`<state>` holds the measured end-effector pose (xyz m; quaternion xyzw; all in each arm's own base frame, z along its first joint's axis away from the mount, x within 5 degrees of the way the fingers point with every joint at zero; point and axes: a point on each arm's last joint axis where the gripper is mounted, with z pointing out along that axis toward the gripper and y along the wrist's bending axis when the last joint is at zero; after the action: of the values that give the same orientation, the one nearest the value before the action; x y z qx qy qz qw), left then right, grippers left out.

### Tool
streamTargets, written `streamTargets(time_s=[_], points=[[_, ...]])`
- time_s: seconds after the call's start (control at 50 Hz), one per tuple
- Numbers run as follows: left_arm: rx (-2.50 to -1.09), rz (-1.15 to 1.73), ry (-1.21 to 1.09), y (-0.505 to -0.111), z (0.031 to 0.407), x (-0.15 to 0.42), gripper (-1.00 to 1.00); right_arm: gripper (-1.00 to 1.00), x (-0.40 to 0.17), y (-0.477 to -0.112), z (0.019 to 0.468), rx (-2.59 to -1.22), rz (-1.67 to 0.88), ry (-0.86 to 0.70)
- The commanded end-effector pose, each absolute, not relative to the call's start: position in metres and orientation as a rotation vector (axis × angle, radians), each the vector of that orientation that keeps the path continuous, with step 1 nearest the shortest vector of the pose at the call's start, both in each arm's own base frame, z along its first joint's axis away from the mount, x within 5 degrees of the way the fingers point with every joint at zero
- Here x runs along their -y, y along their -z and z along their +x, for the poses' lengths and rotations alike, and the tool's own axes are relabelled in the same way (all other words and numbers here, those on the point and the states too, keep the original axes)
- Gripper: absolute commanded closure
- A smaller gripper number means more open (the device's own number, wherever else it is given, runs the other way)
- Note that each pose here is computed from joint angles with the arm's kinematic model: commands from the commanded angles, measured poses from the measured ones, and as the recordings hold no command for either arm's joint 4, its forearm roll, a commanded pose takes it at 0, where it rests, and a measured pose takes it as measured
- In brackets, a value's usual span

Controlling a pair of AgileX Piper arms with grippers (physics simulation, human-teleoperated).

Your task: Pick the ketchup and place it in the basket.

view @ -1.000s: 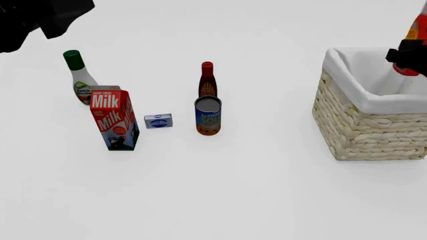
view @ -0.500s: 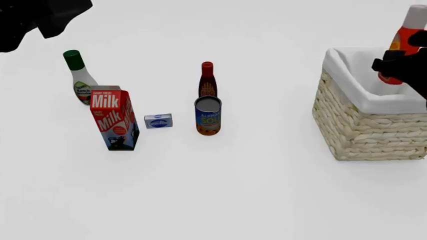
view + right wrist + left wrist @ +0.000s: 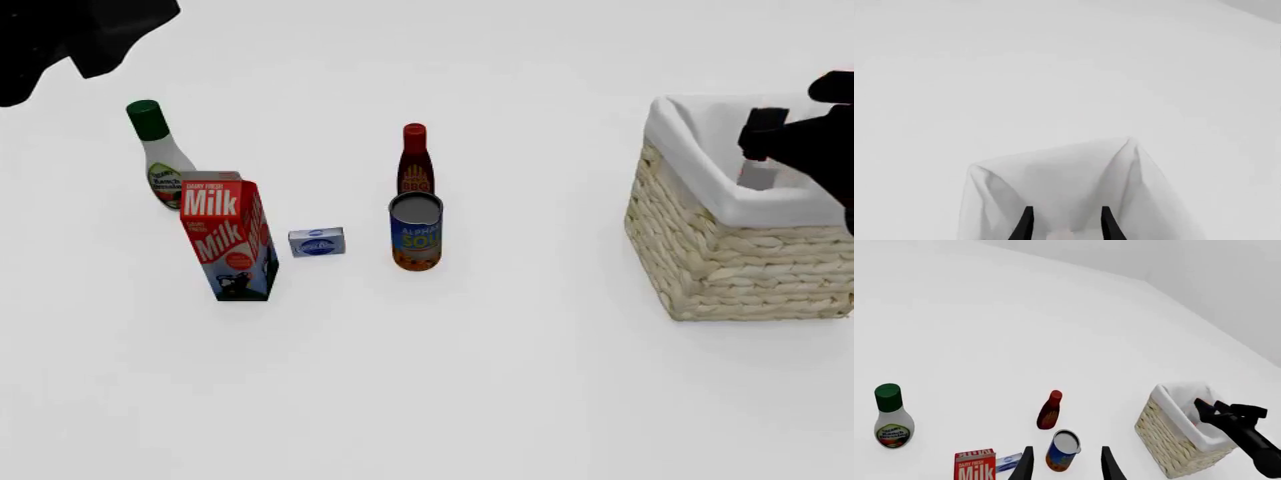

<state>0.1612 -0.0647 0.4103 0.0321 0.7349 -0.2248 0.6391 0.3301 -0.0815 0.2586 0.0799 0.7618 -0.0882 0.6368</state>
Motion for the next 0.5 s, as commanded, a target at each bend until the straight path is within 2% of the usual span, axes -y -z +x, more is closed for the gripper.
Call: streamTargets(time_s=[0.02, 0.2, 0.5], points=[[-1.675, 0.070, 0.515, -0.410, 0.160, 0.064, -1.00, -1.00, 0.078, -0.269, 0.323, -1.711, 0.150, 0.224], [-1.674, 0.069, 0.518, -0.410, 0.160, 0.064, -1.00, -1.00, 0.072, -0.289, 0.311, -1.662, 0.110, 0.245], [-1.672, 0.066, 0.523, -0.410, 0.159, 0.064, -1.00, -1.00, 0.042, -0.343, 0.284, -1.562, 0.030, 0.200]])
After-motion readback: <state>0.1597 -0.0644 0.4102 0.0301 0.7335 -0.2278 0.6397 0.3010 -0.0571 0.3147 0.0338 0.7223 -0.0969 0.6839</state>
